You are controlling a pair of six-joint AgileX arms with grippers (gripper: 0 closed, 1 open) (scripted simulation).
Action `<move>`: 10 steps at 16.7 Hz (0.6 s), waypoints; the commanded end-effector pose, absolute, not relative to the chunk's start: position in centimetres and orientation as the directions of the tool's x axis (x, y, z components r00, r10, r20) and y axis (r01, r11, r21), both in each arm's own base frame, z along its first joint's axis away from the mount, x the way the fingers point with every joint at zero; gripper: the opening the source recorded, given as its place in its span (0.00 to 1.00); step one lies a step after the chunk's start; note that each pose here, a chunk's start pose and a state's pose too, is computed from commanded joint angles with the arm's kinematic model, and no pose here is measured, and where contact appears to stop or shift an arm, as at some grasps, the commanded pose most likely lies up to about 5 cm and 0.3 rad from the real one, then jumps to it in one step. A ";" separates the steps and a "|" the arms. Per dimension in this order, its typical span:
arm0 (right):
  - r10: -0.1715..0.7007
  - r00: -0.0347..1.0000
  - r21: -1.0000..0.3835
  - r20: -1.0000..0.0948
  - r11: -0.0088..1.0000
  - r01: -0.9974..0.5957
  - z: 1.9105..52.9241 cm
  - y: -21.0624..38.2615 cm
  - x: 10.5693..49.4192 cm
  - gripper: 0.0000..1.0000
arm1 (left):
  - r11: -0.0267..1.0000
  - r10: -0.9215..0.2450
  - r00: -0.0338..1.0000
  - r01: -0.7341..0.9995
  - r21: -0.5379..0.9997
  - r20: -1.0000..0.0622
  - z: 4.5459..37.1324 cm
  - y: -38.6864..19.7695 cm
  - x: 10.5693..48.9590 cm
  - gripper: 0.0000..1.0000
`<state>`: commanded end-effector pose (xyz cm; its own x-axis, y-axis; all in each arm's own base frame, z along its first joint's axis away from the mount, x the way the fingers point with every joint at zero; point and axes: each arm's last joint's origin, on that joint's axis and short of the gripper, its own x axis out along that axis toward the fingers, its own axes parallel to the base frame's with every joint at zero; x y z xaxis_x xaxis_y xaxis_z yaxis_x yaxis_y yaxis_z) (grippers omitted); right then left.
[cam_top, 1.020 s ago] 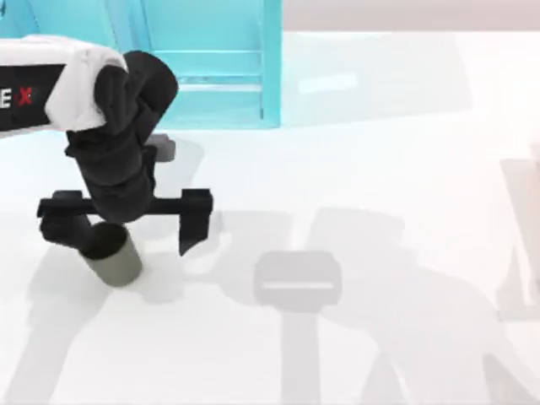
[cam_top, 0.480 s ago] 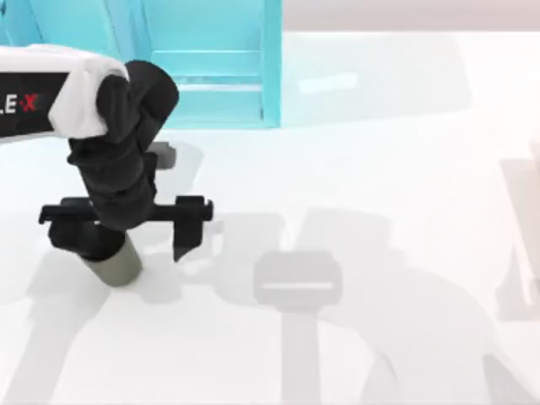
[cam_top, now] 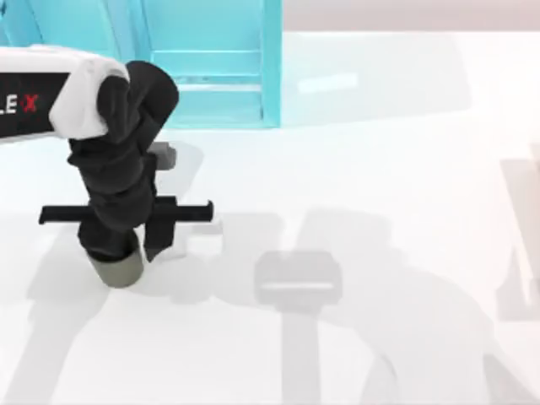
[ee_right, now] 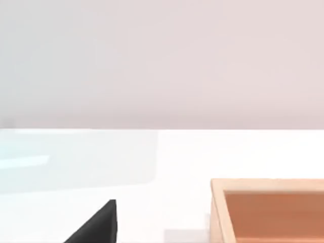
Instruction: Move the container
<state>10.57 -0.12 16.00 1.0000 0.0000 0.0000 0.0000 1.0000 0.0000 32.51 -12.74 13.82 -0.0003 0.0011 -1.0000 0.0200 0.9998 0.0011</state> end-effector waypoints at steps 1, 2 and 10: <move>0.000 1.000 0.000 0.000 1.000 0.000 16.0 -0.1 10.6 1.00 | 1.000 0.001 0.000 0.020 0.001 -1.000 13.8 -12.7 32.5 0.02; 0.000 1.000 0.000 0.000 1.000 0.000 16.0 -0.1 10.6 1.00 | 1.000 0.001 0.000 0.020 0.001 -1.000 13.8 -12.7 32.5 0.00; 0.000 1.000 0.000 0.000 1.000 0.000 16.0 -0.1 10.6 1.00 | 1.000 0.000 0.001 0.020 0.000 -1.000 13.9 -12.7 32.5 0.00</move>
